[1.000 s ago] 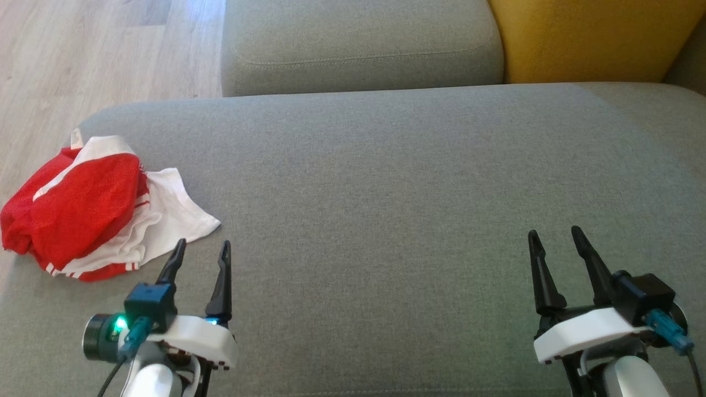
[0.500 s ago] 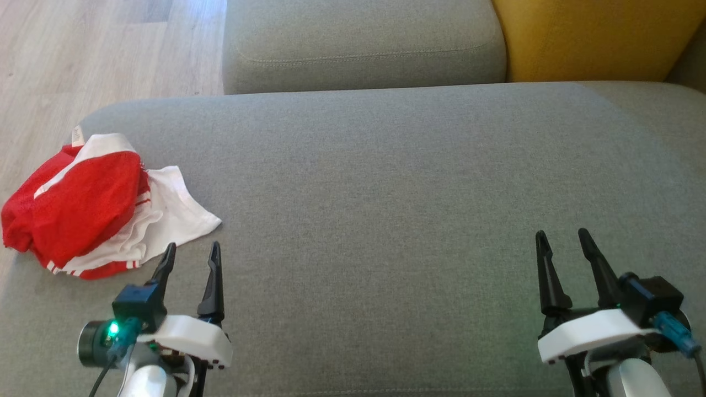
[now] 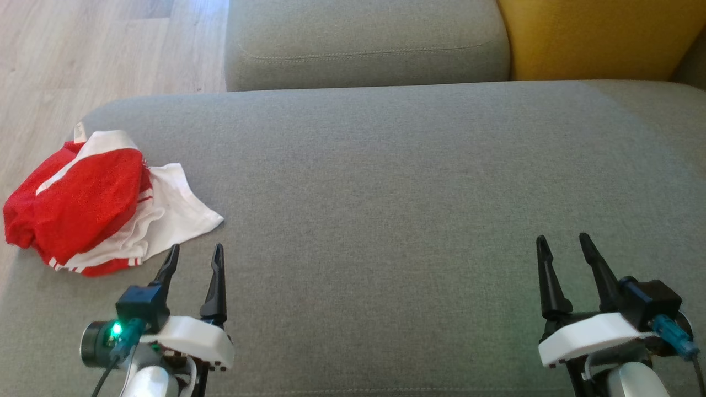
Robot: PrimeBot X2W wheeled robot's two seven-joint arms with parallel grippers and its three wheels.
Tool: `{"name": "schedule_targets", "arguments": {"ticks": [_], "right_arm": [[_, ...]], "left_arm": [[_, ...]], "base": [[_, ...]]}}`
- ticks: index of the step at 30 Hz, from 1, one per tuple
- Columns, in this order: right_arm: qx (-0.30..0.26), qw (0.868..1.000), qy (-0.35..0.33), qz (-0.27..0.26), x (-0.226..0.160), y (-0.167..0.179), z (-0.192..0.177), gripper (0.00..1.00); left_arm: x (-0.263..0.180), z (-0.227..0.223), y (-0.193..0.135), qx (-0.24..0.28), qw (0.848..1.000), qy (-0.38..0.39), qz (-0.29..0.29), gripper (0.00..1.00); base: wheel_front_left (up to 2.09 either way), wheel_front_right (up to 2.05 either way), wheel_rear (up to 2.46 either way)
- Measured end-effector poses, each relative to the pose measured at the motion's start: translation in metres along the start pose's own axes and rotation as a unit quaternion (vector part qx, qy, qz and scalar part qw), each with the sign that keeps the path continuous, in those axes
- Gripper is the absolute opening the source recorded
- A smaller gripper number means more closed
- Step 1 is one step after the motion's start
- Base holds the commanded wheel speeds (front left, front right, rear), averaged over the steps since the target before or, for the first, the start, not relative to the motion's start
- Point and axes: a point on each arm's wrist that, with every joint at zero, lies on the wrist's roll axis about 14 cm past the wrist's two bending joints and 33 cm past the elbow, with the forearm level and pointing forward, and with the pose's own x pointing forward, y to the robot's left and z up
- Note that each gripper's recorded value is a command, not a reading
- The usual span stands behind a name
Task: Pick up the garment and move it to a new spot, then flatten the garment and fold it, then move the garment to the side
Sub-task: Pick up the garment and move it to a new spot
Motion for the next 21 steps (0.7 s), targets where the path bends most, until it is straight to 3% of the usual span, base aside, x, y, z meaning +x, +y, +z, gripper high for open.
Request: {"name": "schedule_targets", "arguments": {"ticks": [11,21], "right_arm": [[-0.010,1.000,-0.001,0.008,0.008,0.004,0.002,1.00],[-0.017,0.996,-0.002,0.083,0.033,0.052,0.010,1.00]], "left_arm": [[-0.006,-0.001,0.011,0.003,1.000,0.001,0.017,1.00],[-0.033,0.002,0.050,-0.001,0.996,-0.004,0.086,1.00]], "base": [[0.00,0.00,0.00],[0.00,0.00,0.00]]}}
